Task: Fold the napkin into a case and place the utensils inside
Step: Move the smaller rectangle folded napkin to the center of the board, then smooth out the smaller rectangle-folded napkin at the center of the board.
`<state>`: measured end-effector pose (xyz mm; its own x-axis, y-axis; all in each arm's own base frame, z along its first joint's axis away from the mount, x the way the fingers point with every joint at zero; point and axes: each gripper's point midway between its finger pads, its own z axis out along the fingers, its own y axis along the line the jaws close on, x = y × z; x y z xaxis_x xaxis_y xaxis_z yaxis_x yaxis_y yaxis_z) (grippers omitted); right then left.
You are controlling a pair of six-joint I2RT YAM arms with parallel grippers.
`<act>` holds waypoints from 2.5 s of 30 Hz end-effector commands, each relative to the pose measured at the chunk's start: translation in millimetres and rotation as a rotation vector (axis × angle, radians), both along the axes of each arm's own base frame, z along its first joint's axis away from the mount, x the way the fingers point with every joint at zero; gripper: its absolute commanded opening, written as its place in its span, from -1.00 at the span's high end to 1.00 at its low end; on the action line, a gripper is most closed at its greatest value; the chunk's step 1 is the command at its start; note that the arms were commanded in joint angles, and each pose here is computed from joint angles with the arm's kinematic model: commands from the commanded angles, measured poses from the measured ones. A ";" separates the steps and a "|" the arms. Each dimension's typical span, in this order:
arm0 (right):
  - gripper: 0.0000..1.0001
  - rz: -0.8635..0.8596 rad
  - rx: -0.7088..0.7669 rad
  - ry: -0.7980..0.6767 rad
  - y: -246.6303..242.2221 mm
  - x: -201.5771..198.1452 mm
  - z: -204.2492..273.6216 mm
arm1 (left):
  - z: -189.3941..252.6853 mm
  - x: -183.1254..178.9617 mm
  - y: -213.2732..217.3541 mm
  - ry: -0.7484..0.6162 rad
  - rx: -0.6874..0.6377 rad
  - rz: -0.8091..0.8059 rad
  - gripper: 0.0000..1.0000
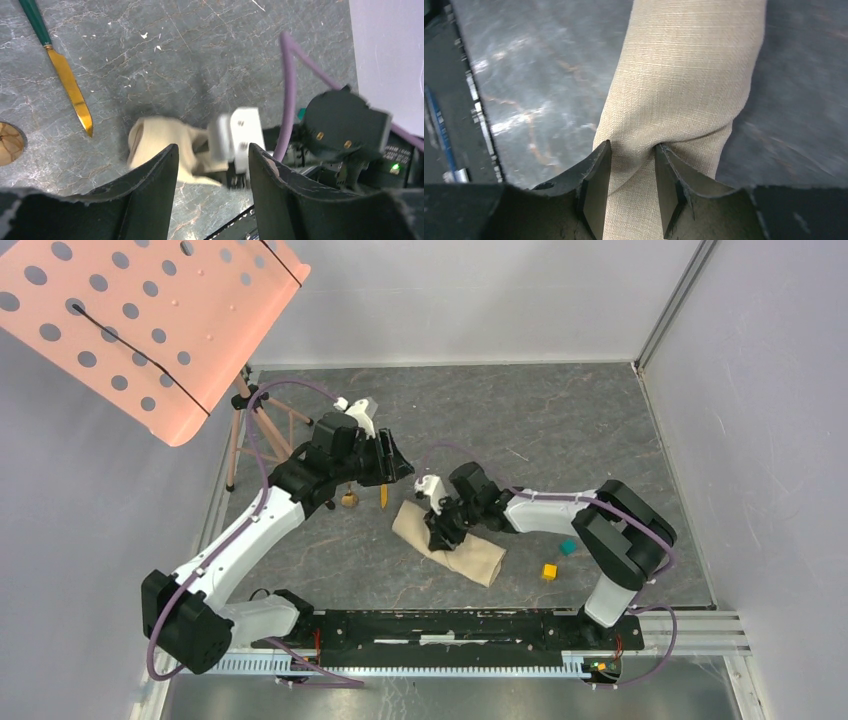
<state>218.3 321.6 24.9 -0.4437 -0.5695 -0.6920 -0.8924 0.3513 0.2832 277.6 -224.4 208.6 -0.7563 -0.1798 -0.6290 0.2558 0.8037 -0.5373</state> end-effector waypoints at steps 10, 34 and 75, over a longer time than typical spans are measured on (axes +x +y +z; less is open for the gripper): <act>-0.14 -0.115 -0.032 0.027 -6.4 -24.0 23.7 | 0.7 -3.3 4.9 0.015 -0.024 0.039 -0.21; 0.39 -0.510 -0.169 0.001 -107.2 -27.3 -4.3 | -175.2 0.8 -6.4 0.433 -0.078 0.215 0.43; 0.18 -0.533 -0.121 -0.092 -123.5 -28.6 33.9 | -137.0 -12.7 3.1 0.350 0.039 0.172 -0.06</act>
